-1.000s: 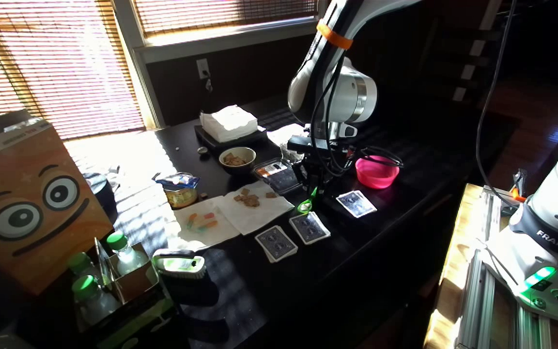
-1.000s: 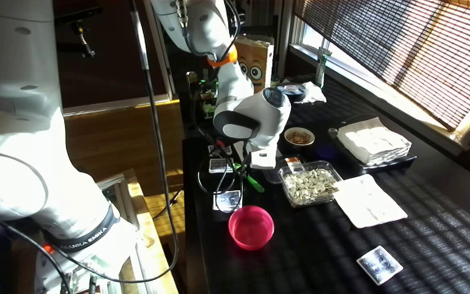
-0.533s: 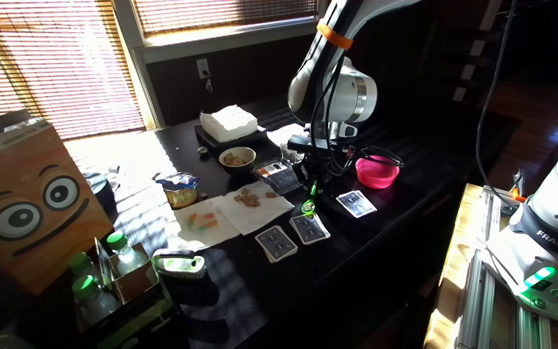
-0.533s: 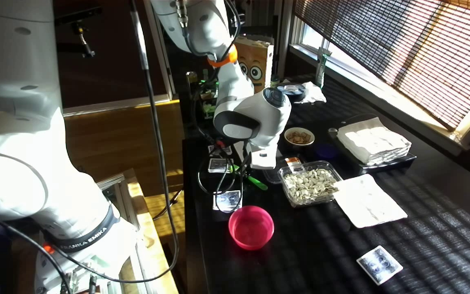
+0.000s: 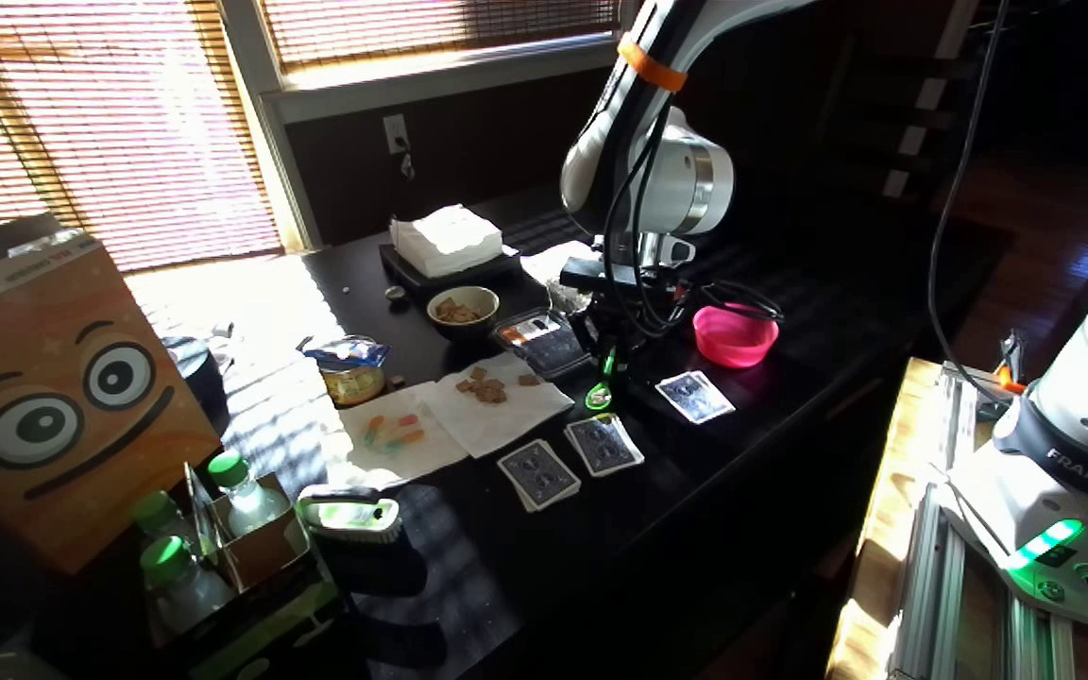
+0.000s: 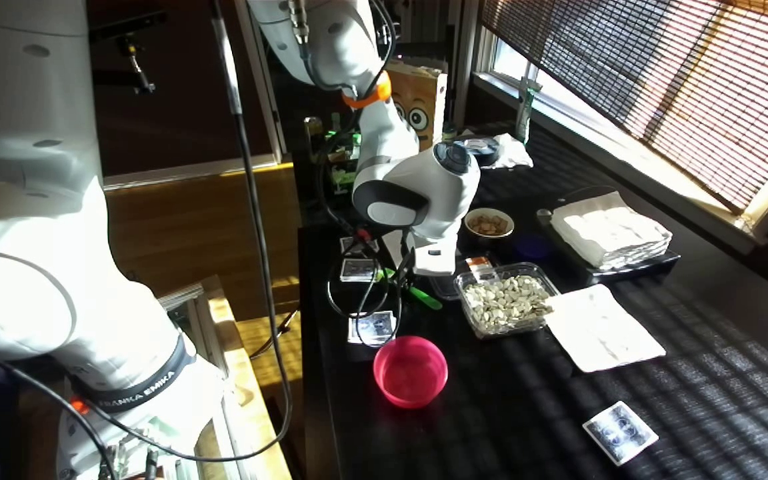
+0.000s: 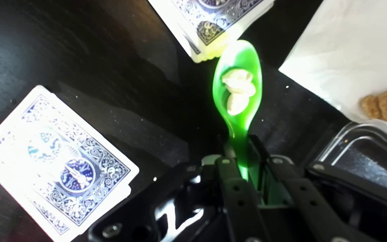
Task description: Put some of the contents in the bowl on the green spoon
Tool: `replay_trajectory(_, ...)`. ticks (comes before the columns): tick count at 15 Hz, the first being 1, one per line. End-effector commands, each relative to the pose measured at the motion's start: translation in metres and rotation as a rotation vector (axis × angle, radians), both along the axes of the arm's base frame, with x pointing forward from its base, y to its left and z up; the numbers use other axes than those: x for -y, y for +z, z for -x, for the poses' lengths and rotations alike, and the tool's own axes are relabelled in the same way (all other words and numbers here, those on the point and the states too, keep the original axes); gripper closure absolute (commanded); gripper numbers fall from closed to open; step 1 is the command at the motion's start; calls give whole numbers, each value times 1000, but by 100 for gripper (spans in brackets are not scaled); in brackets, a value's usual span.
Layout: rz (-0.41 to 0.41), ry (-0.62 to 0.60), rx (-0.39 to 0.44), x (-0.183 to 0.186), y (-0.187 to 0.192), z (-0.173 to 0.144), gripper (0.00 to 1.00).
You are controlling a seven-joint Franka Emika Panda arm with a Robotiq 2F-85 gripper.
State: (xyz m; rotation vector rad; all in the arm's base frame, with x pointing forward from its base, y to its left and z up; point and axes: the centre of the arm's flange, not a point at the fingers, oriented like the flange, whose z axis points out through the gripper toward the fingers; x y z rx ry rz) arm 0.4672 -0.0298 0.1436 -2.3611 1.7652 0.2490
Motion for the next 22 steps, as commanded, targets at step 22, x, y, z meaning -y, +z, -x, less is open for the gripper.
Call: replay_trajectory(22,3,-12,165,131,138,-60,96)
